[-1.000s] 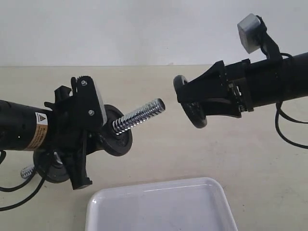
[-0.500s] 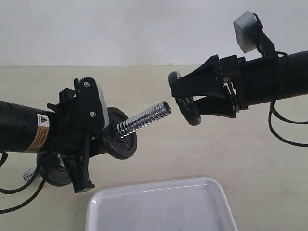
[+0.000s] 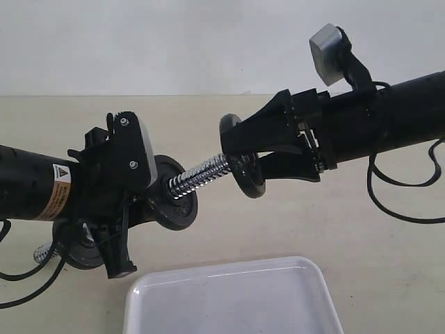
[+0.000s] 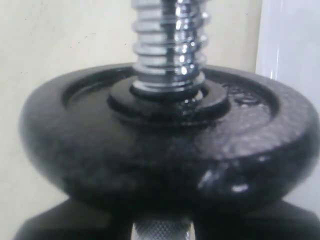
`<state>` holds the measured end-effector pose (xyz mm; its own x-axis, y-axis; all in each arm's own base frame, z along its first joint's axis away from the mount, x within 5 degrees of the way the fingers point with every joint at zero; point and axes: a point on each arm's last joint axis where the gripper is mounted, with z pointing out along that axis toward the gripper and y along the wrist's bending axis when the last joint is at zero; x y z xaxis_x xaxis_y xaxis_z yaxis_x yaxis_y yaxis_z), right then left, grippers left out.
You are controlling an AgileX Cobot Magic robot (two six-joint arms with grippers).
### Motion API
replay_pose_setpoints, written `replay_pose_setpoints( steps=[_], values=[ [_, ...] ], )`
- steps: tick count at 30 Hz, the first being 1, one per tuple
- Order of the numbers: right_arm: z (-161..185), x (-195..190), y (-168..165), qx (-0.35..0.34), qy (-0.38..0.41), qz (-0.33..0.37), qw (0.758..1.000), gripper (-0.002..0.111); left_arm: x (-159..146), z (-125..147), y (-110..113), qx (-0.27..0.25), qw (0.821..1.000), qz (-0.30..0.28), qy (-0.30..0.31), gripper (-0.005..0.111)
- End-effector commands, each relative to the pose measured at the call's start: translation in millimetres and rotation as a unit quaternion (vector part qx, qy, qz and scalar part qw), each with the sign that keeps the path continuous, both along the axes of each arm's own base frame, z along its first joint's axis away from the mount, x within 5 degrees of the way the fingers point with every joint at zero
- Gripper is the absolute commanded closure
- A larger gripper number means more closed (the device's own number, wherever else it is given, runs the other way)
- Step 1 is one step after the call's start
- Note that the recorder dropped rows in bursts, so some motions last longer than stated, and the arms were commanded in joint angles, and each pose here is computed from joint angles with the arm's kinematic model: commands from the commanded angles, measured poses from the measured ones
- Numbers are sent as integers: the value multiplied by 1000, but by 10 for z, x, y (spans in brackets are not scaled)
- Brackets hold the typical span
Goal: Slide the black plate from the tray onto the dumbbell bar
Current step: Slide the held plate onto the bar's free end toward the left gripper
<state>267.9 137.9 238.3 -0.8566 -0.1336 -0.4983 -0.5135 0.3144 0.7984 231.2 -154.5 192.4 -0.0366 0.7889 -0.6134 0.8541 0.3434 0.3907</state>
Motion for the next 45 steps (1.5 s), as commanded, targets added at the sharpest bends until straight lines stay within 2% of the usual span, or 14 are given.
replay_pose_setpoints(
  steps=[1, 17, 25, 32, 45],
  values=[
    [136, -11, 27, 37, -5, 6, 999, 108, 18, 258, -25, -47, 998, 18, -22, 102],
    [136, -26, 56, 38, 12, 6, 999, 109, 15, 258, -28, -50, 998, 18, -20, 102],
    [55, 3, 185, -10, -7, -27, 1000, 109, 15, 241, -32, -51, 998, 19, -15, 102],
    [-36, 29, 158, -64, 0, -49, 997, 109, 16, 188, -55, -52, 999, 12, -1, 102],
    [-76, 28, 140, -90, -4, -48, 995, 109, 20, 176, -57, -51, 999, 12, 1, 102]
  ],
)
